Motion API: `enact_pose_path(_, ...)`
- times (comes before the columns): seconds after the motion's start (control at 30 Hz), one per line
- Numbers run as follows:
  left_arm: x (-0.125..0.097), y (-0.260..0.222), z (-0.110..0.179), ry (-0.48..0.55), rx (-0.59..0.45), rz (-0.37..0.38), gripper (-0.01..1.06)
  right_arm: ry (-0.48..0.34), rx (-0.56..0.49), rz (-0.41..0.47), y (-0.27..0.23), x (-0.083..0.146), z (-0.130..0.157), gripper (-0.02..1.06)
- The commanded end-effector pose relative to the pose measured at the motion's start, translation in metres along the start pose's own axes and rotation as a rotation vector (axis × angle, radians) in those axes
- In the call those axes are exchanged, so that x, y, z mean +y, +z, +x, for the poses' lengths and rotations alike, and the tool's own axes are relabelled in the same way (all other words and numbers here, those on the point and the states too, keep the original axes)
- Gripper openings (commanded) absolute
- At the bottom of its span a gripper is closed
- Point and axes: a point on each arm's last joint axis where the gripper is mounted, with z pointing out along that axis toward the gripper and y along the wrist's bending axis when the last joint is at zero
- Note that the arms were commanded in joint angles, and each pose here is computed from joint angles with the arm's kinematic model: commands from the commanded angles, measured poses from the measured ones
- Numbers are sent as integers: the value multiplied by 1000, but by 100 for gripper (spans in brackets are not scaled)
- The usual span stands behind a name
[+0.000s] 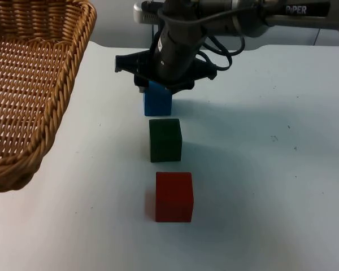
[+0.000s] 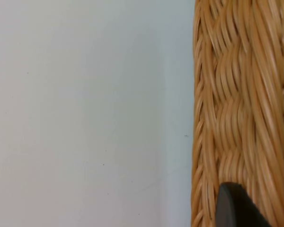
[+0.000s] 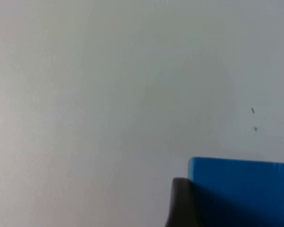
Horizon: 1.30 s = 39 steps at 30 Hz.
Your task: Pick up the basket with the left hand and place the blue cube into the basket with the right hand.
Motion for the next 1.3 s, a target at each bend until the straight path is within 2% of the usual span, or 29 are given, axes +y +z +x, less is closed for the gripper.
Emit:
enact_pose_path(0.0,-4,-1,-1,-17,-14,28,0,-3,-4,13,-6,-2,-5,0)
enact_pose_path(0.23,-3,-1,-1,-17,-16,26,0,-27,-53,35,-51,-2,-30,0)
enact_pose_path(0.3,-3,-1,-1,-17,-16,26,0,-67,-132,2,-94,0,-52,0)
enact_pose_path(0.33,-3,-1,-1,-17,-16,26,0,-67,-132,2,-94,0,-52,0)
enact_pose_path(0.43,-3,-1,-1,-17,-17,24,0,-106,-244,-46,-154,4,-76,0)
enact_pose_path(0.5,-3,-1,-1,-17,-17,24,0,-122,-275,-63,-172,6,-81,0)
enact_pose_path(0.6,-3,-1,-1,-19,-21,20,0,-204,-378,-103,-236,14,-91,0)
enact_pose_path(0.7,-2,-1,-2,-19,-26,13,0,-250,-412,-127,-265,23,-89,0)
enact_pose_path(0.8,-2,-1,-2,-21,-27,15,0,-356,-407,-210,-294,48,-74,0)
enact_pose_path(0.83,-2,-1,-2,-21,-27,15,0,-356,-407,-210,-294,48,-74,0)
enact_pose_path(0.97,-3,-1,-2,-23,-30,17,0,-473,-361,-317,-298,87,-48,0)
enact_pose_path(1.0,-3,-1,-2,-23,-30,17,0,-473,-361,-317,-298,87,-48,0)
enact_pose_path(1.13,-3,-1,-2,-25,-31,18,0,-547,-310,-366,-286,122,-21,0)
enact_pose_path(1.27,-3,-1,-2,-26,-32,18,0,-580,-272,-379,-268,139,-5,0)
